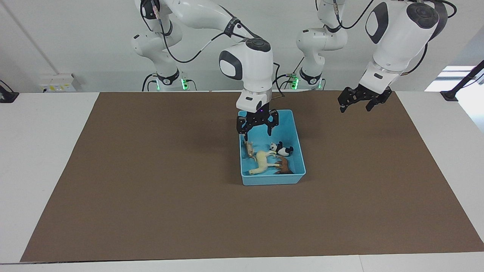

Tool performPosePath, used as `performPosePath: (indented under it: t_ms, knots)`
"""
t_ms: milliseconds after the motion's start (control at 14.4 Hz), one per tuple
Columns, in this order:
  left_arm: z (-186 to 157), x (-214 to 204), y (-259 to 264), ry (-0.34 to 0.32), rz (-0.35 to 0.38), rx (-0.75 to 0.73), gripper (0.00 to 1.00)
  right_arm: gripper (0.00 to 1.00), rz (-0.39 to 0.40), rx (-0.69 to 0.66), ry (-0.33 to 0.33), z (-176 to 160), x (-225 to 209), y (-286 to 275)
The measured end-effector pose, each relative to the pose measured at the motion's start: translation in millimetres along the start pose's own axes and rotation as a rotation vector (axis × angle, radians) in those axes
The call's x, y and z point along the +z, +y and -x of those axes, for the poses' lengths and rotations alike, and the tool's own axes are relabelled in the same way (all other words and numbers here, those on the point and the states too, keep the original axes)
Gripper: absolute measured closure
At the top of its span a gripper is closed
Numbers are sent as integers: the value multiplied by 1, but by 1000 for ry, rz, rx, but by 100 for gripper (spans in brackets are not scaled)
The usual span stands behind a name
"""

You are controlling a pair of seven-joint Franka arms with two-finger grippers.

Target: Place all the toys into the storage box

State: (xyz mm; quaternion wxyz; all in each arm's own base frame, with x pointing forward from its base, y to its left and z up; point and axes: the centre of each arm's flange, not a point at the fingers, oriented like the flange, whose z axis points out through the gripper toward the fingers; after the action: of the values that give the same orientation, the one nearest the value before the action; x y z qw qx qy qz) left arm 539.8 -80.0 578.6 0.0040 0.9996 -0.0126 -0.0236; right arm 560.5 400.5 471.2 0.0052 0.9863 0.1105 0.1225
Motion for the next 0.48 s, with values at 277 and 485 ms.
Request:
performPosePath:
  t_ms: [277, 485]
  knots:
    - [0, 0, 0, 0, 0, 0, 0, 0, 56, -10, -57, -24, -12, 100]
    - [0, 0, 0, 0, 0, 0, 0, 0, 46, 10, -80, -31, -42, 179]
